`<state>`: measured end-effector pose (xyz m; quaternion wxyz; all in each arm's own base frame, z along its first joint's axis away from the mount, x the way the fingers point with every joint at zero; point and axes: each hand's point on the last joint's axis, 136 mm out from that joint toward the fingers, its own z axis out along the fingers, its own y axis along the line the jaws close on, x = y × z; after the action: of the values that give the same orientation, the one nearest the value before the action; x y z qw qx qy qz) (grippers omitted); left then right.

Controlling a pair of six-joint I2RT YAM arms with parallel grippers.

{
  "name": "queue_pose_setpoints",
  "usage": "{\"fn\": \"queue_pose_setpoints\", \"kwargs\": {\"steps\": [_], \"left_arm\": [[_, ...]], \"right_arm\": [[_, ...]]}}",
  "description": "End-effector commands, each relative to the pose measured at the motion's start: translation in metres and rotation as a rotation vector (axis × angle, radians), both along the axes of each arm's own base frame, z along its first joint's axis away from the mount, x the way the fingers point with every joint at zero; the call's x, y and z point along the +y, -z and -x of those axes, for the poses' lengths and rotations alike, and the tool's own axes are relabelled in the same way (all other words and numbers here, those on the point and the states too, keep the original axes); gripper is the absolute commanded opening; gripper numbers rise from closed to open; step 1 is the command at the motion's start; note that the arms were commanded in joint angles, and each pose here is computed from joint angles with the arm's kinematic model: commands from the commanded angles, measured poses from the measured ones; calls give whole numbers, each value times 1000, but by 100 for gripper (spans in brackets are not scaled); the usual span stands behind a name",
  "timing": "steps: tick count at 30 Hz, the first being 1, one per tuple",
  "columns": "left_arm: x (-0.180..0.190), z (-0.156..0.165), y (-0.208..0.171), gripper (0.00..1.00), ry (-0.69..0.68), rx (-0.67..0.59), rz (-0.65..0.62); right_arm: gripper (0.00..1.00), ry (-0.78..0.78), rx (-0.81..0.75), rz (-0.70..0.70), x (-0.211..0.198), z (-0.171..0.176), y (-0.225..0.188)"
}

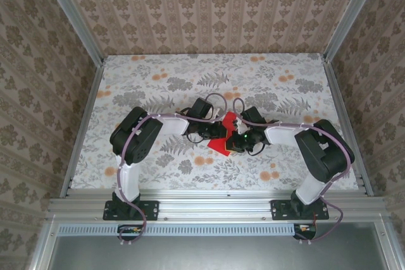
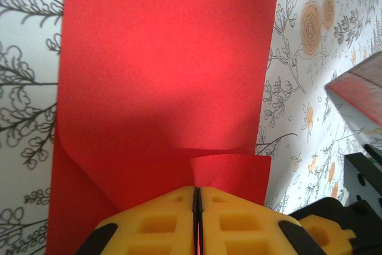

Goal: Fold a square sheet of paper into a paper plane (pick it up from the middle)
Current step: Fold the triangle a second time at the center of the table.

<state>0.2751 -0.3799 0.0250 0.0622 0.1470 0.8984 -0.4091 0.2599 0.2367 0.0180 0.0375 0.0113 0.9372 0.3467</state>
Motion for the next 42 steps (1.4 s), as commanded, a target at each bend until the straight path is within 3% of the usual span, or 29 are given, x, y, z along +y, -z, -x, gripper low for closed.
{"fn": "queue_pose_setpoints", "kwargs": {"steps": [1, 22, 42], "left_arm": [[18, 10, 34, 11, -11, 70, -93], [15, -31, 30, 11, -69, 18, -112], [23, -69, 24, 11, -49, -66, -219]], "right_arm": [[8, -11, 14, 42, -4, 5, 17], [5, -48, 101, 227, -42, 48, 49], [5, -68, 117, 273, -50, 59, 50]]}}
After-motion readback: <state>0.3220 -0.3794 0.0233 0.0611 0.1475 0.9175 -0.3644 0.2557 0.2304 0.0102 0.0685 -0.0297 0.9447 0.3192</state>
